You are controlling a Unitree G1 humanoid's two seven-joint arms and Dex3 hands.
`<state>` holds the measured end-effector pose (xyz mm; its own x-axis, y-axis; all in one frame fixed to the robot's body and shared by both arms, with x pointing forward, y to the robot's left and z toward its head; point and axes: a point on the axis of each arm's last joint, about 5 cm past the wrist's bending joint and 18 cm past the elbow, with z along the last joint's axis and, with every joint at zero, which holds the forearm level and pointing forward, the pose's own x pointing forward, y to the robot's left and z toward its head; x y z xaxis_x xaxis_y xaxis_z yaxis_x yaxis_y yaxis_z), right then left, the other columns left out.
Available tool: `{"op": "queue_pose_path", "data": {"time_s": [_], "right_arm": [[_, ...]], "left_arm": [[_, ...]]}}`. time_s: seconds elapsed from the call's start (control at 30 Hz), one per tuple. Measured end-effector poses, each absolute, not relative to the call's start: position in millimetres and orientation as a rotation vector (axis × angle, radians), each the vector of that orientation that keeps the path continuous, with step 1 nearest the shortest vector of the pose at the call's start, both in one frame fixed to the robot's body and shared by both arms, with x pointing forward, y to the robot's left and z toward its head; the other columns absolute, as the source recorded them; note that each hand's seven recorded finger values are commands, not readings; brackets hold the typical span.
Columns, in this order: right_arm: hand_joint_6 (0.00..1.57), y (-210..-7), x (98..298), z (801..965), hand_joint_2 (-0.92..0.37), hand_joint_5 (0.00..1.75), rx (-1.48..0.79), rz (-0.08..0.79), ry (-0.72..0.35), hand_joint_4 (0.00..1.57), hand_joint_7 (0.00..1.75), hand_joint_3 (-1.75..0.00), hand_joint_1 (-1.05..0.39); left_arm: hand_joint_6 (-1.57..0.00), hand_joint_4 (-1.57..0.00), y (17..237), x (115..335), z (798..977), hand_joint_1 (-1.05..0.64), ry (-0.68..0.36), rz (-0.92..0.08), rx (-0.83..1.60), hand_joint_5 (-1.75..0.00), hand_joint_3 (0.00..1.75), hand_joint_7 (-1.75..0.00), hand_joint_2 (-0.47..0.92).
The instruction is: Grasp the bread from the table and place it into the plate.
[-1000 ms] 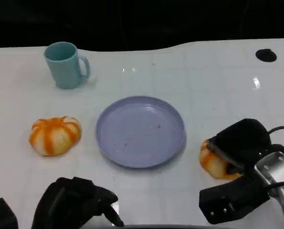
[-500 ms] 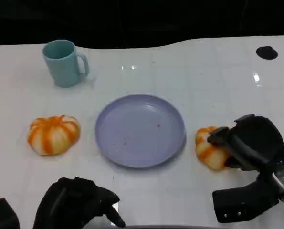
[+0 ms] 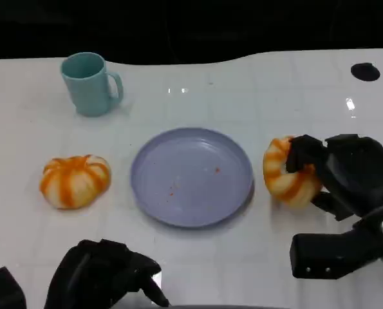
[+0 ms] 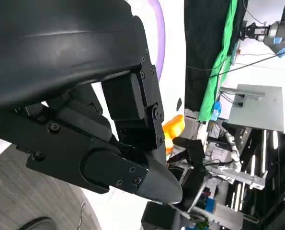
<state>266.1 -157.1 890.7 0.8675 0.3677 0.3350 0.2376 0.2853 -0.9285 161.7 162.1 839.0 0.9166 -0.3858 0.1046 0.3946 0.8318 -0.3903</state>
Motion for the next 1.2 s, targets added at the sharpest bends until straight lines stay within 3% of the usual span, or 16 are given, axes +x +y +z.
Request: {"op": "queue_pose_path", "data": {"time_s": [0.33, 0.6, 0.87, 1.1, 1.17, 1.2], "right_arm": [[0.74, -144, 268, 905.4, -0.32, 1.75, -1.181, 0.079, -0.624, 1.00, 1.75, -1.29, -0.19], [0.75, -114, 277, 918.6, -0.25, 1.75, -1.063, 0.145, -0.642, 0.99, 1.75, -1.27, -0.16], [0.76, -88, 282, 917.2, -0.25, 1.75, -1.026, 0.229, -0.628, 1.01, 1.75, -1.34, -0.15], [0.75, -72, 287, 911.3, -0.24, 1.75, -1.014, 0.286, -0.602, 0.99, 1.74, -1.27, -0.14], [0.78, -67, 286, 908.0, -0.28, 1.75, -0.993, 0.309, -0.581, 0.96, 1.50, -1.23, -0.14], [0.86, -65, 286, 907.0, -0.32, 1.75, -0.980, 0.319, -0.566, 0.91, 1.16, -1.16, -0.13]], "left_arm": [[-1.55, -1.29, 162, 161, 839.3, -0.92, -0.021, -0.409, -0.413, -0.79, 0.00, 0.00, 0.87], [-1.56, -1.28, 162, 161, 840.4, -0.93, -0.030, -0.411, -0.407, -0.82, 0.00, -0.01, 0.88], [-1.55, -1.27, 161, 161, 840.4, -0.92, -0.031, -0.414, -0.408, -0.84, 0.00, 0.00, 0.87], [-1.55, -1.26, 160, 161, 840.2, -0.91, -0.030, -0.417, -0.409, -0.85, 0.00, 0.00, 0.87], [-1.55, -1.26, 160, 161, 840.2, -0.92, -0.030, -0.417, -0.409, -0.85, 0.00, 0.00, 0.87], [-1.55, -1.26, 160, 161, 840.1, -0.92, -0.030, -0.417, -0.408, -0.86, 0.00, 0.00, 0.88]]}}
